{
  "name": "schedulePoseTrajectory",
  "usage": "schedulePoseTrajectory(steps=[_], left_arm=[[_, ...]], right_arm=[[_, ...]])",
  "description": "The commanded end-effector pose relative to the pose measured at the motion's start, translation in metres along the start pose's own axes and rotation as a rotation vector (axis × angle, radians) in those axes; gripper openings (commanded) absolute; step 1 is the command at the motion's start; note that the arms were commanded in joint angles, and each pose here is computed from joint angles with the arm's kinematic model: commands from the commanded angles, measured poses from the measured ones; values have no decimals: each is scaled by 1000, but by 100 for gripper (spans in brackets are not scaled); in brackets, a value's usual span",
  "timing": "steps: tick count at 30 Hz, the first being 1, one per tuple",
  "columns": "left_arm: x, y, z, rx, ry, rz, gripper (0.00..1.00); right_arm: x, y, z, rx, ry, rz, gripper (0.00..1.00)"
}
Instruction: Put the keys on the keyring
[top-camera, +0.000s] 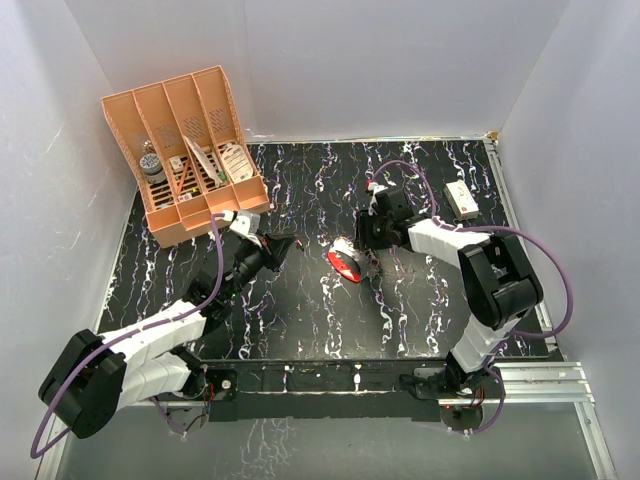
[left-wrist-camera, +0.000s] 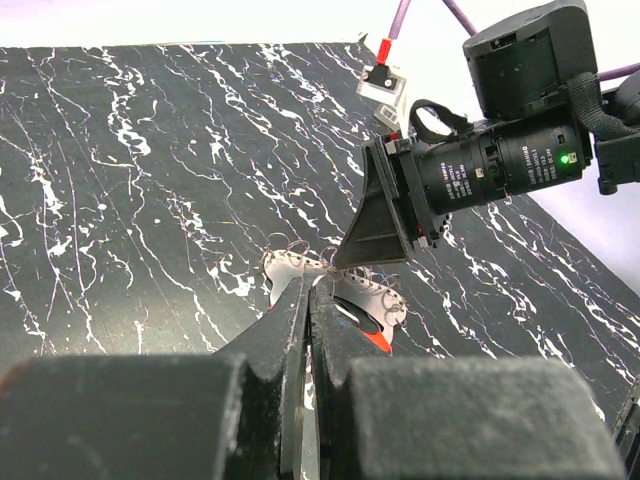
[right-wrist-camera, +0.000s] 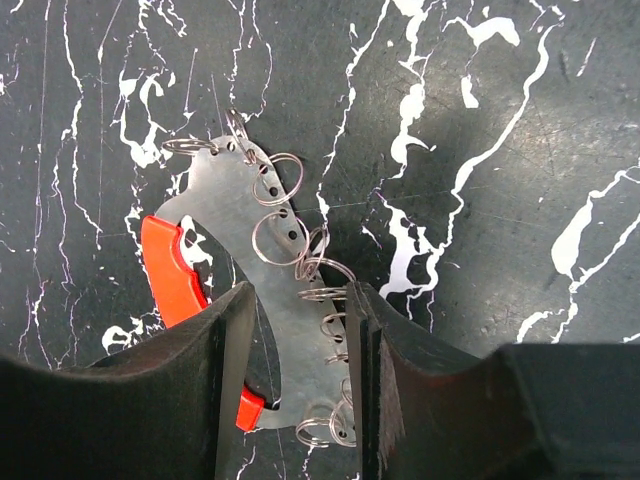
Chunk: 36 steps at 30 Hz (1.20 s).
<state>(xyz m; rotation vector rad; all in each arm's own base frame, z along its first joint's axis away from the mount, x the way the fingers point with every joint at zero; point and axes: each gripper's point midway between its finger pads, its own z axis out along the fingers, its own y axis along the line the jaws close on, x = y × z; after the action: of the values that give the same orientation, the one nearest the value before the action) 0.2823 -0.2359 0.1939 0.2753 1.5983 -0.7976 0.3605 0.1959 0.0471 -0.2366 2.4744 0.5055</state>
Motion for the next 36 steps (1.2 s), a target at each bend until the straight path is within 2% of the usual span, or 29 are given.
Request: schedulePoseTrajectory(steps=[1,4,14,18,23,25,30,36], left_arm=[[-11,-5,-2,19,-40,7,0],[-11,-4,-3,16,-43,6,0],[-10,-2,-3,4,-39,16,0],[-10,-2,-2,6,-38,17,0],[-10,-2,-2,5,-40,17,0],[-10,-2,-3,5,-42,17,0],[-12,-3,-2,7,-46,16,0],[-16,-5,2,18,-53,14,0]], right_arm=[[-13,4,7,-29,-45,15,38],[-16,6,8,-35,-54,17,34],[-22,2,16,-10,-59,30,31],[-25,0,17,4,-65,31,24],[-31,-1,10,16,-89,35,6],[-30,-2,10,25,-87,36,2],[-54,13,-23,-16,-181,4,0],[-74,33,-63,-109,-365,-137,0]])
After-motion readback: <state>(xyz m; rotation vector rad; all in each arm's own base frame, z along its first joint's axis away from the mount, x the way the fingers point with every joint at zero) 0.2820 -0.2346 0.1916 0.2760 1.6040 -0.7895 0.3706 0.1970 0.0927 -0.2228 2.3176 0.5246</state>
